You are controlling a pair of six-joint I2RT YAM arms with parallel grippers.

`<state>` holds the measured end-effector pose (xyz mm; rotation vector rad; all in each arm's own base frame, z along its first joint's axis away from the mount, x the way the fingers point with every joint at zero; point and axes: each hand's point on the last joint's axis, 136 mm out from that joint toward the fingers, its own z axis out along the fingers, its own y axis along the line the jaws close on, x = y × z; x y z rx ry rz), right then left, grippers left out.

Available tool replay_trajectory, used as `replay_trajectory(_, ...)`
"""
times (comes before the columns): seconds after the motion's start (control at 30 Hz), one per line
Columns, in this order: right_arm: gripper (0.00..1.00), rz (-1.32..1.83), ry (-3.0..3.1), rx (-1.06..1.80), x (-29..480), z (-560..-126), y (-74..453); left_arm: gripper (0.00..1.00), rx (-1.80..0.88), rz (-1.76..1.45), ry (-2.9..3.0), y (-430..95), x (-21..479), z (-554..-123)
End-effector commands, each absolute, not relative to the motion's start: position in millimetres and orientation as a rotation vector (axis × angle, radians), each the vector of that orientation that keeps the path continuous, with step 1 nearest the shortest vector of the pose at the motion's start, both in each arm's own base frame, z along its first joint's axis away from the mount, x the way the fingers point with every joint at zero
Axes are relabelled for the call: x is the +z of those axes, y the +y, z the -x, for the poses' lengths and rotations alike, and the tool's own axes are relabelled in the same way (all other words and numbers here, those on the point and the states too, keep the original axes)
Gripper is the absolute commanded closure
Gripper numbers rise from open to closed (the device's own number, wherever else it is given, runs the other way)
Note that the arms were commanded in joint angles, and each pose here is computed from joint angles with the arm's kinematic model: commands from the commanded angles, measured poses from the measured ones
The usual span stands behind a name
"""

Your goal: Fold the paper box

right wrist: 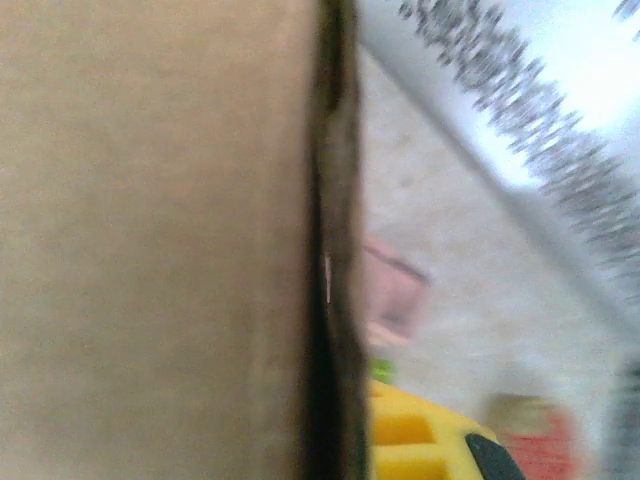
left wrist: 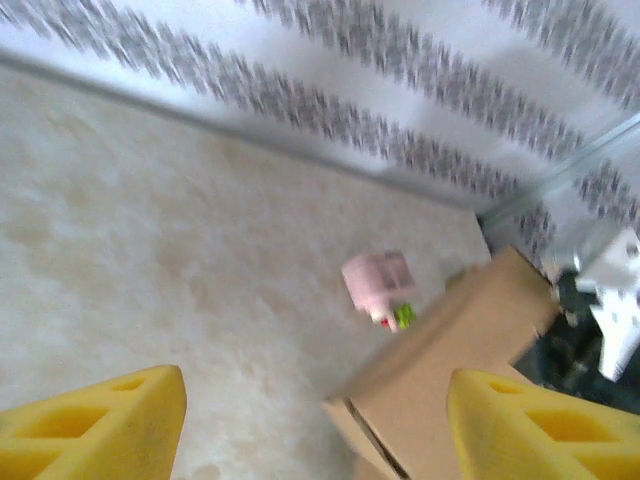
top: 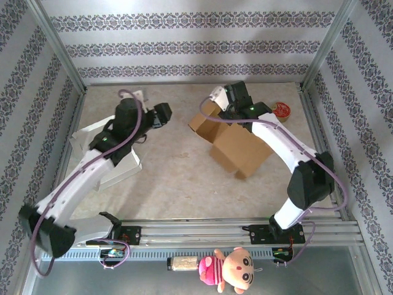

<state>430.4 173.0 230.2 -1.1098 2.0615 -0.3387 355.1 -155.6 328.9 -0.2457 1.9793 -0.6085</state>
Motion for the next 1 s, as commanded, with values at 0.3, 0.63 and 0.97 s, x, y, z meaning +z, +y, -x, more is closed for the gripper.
replay_trajectory(0.3, 1.0, 2.394, 1.378, -0.577, 100, -372, 252, 0.26, -0.414, 0.352, 1.996, -103, 296, -332)
replay_trajectory(0.63, 0.94, 2.533, 1.221, -0.401, 13, -294, 300, 0.24, -0.472, 0.374, 1.963, -110, 296, -342)
replay_trajectory(0.97, 0.73, 2.25, 1.398, -0.446, 99, -304, 295, 0.21, -0.424, 0.197, 2.02, -129, 284, -361)
